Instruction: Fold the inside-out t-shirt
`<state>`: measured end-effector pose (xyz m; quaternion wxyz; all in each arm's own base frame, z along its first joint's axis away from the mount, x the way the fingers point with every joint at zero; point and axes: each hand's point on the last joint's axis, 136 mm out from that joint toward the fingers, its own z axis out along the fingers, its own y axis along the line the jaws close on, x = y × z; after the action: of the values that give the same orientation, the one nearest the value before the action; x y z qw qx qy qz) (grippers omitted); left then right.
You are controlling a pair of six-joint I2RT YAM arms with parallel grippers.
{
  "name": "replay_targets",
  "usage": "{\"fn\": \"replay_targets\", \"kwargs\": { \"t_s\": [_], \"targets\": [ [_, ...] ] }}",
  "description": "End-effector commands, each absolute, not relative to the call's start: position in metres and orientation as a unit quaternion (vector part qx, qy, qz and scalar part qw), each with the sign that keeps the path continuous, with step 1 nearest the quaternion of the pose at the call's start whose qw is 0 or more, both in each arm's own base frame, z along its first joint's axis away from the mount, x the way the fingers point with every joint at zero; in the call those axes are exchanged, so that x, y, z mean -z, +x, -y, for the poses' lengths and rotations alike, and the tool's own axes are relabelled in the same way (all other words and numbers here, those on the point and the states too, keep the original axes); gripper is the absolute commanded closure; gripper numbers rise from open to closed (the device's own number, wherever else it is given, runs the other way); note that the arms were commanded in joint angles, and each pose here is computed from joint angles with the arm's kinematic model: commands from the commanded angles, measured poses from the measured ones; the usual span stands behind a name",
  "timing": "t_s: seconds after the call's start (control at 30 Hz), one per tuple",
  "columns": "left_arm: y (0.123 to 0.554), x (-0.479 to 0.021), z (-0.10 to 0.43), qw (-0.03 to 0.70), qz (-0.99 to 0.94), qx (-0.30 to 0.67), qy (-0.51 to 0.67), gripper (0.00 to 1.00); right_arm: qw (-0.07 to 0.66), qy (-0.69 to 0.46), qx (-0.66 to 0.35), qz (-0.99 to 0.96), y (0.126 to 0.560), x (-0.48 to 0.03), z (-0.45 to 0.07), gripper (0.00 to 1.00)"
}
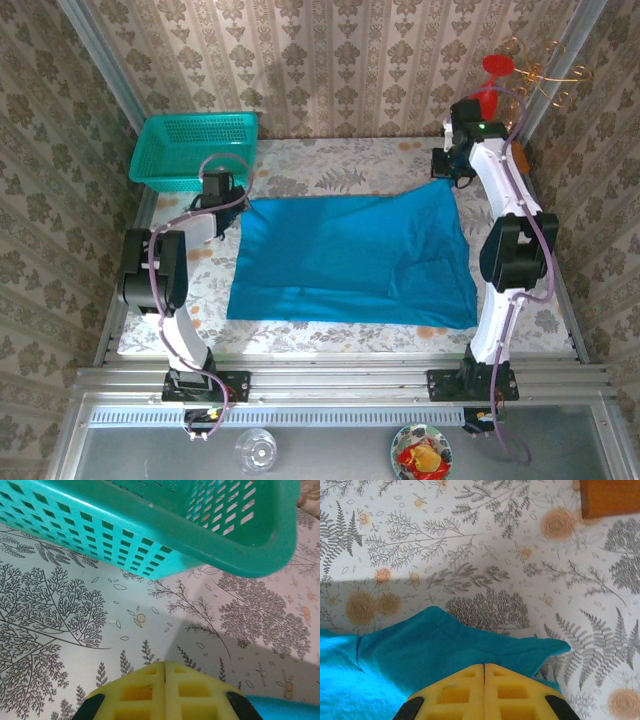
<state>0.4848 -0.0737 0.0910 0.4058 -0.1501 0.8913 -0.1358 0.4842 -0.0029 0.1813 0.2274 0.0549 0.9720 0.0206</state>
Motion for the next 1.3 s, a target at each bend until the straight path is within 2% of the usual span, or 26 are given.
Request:
{"fn": "replay_targets", "kwargs": {
  "t_s": [0.0, 0.4, 0.7, 0.97, 1.27],
  "targets": [
    [0.476, -0.101, 0.070, 0.416, -0.887, 0.141, -0.144, 1.00, 0.268, 0.090, -0.018, -0.959, 0.476, -0.203, 0.013, 1.00],
    [0.417, -0.102, 0.058, 0.415, -0.881, 0.150, -0.169, 1.00, 0.250, 0.232, -0.037, -0.939, 0.391, -0.153, 0.036, 1.00],
    [0.366, -0.088, 0.049, 0.382, -0.887, 0.152, -0.207, 1.00, 0.245, 0.302, -0.053, -0.920, 0.332, -0.122, 0.034, 1.00],
    [0.329, -0.076, 0.041, 0.360, -0.890, 0.148, -0.239, 1.00, 0.237, 0.349, -0.078, -0.903, 0.299, -0.098, 0.026, 1.00],
    [0.299, -0.055, 0.038, 0.336, -0.891, 0.152, -0.267, 1.00, 0.215, 0.400, -0.059, -0.889, 0.269, -0.073, 0.031, 1.00]
  ]
}}
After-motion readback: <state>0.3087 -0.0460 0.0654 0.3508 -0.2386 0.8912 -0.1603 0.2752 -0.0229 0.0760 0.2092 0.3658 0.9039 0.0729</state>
